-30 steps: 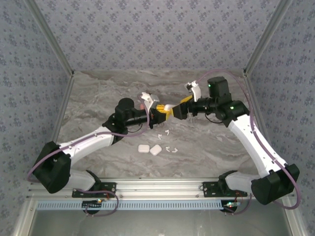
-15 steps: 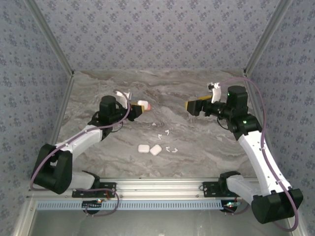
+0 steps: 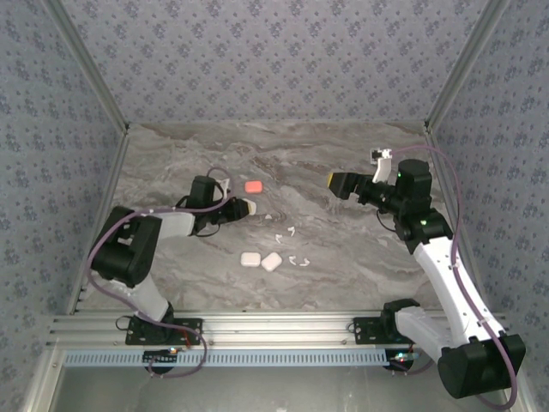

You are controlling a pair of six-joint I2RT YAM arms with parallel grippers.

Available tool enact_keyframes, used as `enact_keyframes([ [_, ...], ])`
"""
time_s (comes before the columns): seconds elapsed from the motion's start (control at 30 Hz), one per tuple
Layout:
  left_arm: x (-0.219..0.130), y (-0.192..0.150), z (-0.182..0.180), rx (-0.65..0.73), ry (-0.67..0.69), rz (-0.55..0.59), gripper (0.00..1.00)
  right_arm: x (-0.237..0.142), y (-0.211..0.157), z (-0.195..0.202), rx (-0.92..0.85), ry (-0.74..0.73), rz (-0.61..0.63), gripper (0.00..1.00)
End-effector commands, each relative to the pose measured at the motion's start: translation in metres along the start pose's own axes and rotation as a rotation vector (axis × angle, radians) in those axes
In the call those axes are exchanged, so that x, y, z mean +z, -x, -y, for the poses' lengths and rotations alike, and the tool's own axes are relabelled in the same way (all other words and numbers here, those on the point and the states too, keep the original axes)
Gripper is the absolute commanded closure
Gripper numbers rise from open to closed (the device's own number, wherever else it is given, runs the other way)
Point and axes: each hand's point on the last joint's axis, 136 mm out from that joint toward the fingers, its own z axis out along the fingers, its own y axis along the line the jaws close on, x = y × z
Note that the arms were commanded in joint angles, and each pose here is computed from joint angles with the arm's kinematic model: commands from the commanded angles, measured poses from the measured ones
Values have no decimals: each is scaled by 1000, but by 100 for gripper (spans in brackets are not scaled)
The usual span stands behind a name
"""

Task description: Insert wireless bluetooth earbuds into charging case

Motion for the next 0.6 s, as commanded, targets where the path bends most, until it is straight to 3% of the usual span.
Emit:
enact_keyframes([
  [0.0, 9, 19, 25, 20, -77, 26, 97, -3, 4, 1, 4, -11, 26, 0],
  [0.27, 25, 12, 10, -30, -47, 12, 86, -2, -2, 4, -1, -21, 3, 0],
  [0.57, 23, 6, -4, -5, 30, -8, 59, -3, -9, 9, -44, -60, -38, 0],
])
